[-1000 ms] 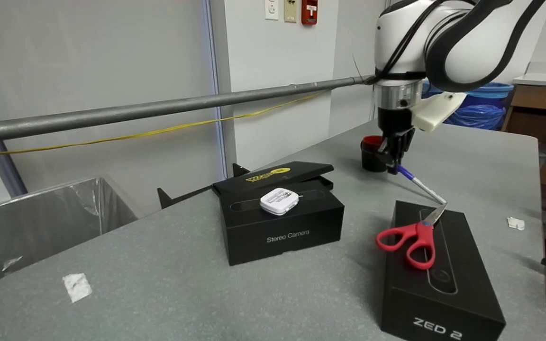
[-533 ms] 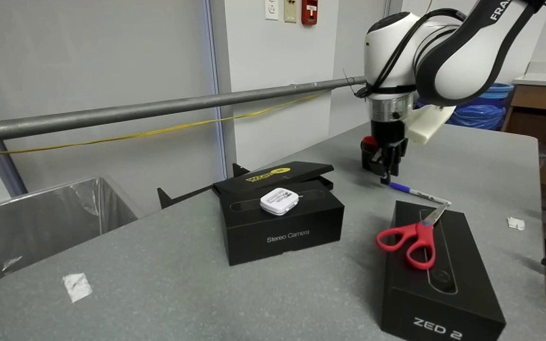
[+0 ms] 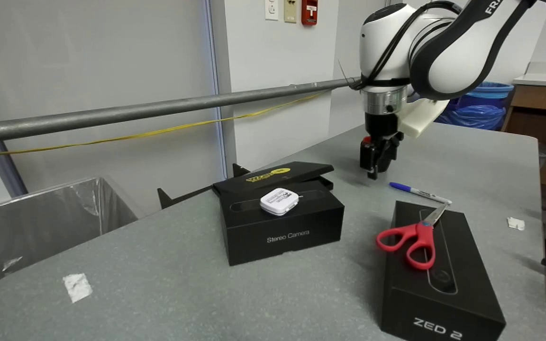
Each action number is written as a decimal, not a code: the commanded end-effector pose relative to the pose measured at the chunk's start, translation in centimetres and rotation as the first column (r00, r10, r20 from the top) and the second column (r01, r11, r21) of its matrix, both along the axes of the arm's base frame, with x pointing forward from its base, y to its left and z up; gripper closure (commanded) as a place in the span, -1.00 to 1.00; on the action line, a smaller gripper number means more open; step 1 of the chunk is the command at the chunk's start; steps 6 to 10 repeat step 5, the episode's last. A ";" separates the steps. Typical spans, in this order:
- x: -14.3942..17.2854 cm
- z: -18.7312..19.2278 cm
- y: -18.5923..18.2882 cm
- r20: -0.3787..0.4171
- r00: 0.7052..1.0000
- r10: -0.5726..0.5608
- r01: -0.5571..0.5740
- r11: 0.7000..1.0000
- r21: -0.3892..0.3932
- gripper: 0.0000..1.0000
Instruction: Remove the marker from the mug and put it on the table
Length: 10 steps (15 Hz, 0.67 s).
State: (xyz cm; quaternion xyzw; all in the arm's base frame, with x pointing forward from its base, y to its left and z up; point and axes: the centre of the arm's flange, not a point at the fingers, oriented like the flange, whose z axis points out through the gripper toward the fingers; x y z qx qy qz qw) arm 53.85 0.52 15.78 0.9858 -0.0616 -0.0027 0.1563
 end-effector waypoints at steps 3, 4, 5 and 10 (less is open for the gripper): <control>0.5 0.4 0.0 0.008 1.000 -0.007 0.007 1.000 -0.003 -1.00; 0.5 0.4 0.0 0.008 1.000 -0.008 0.008 1.000 -0.003 -1.00; 0.5 0.4 0.0 0.008 1.000 -0.008 0.008 1.000 -0.003 -1.00; 0.5 0.4 0.0 0.008 1.000 -0.008 0.008 1.000 -0.003 -1.00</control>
